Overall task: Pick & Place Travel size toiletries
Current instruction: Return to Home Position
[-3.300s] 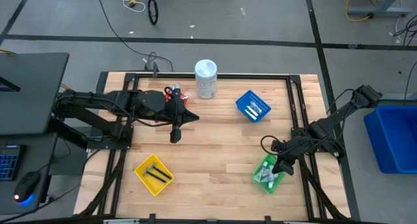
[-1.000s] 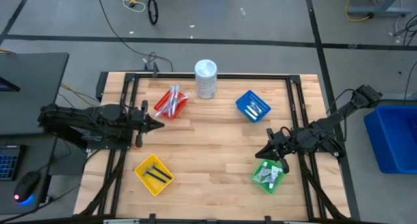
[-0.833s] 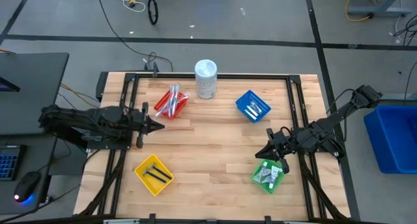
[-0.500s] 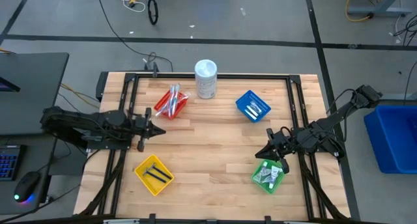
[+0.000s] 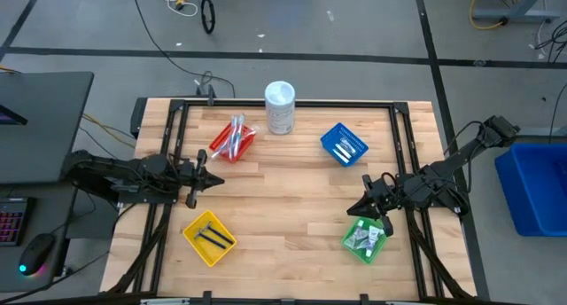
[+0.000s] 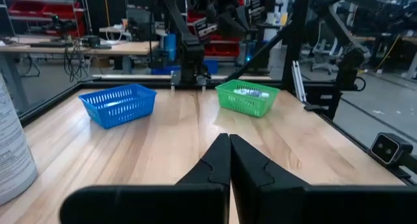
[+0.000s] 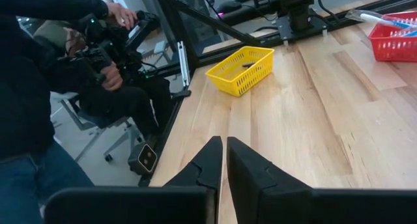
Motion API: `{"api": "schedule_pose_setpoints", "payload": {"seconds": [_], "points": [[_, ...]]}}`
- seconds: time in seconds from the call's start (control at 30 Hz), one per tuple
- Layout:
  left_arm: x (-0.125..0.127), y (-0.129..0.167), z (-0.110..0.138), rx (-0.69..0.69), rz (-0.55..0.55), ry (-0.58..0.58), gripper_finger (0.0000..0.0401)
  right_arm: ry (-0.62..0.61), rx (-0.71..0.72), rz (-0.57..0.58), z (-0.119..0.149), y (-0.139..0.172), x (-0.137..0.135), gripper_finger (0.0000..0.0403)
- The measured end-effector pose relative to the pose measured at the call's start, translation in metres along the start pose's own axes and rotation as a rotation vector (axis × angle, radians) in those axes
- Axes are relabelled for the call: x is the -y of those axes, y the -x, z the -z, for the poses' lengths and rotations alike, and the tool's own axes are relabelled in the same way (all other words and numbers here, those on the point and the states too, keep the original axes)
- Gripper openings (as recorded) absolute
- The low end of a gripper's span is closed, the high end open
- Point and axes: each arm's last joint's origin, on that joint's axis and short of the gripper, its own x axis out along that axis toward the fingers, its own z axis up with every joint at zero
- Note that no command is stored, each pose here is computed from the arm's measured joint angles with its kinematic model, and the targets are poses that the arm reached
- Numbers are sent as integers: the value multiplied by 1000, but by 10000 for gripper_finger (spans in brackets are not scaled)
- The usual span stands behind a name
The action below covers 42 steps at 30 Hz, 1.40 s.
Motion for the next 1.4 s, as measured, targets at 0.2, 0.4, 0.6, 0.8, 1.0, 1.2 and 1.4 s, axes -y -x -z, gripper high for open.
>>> {"api": "schedule_pose_setpoints", "payload": {"seconds": [0.2, 0.4, 0.6, 0.8, 1.0, 1.2, 1.4], "points": [[0, 2, 2, 25, 1, -18, 2, 0, 0, 0, 0, 0, 0, 31], [0, 7, 2, 37, 5, -30, 3, 0, 0, 0, 0, 0, 0, 31], [0, 8, 1, 46, 4, -54, 3, 0, 0, 0, 0, 0, 0, 32], [-1, 8, 1, 48, -24, -103, 12, 0, 1, 0, 0, 0, 0, 30], [-6, 8, 1, 45, -70, -102, 10, 0, 0, 0, 0, 0, 0, 32], [-11, 8, 1, 41, -114, -109, 14, 0, 0, 0, 0, 0, 0, 31], [-11, 7, 1, 47, -111, -109, 21, 0, 0, 0, 0, 0, 0, 31]]}}
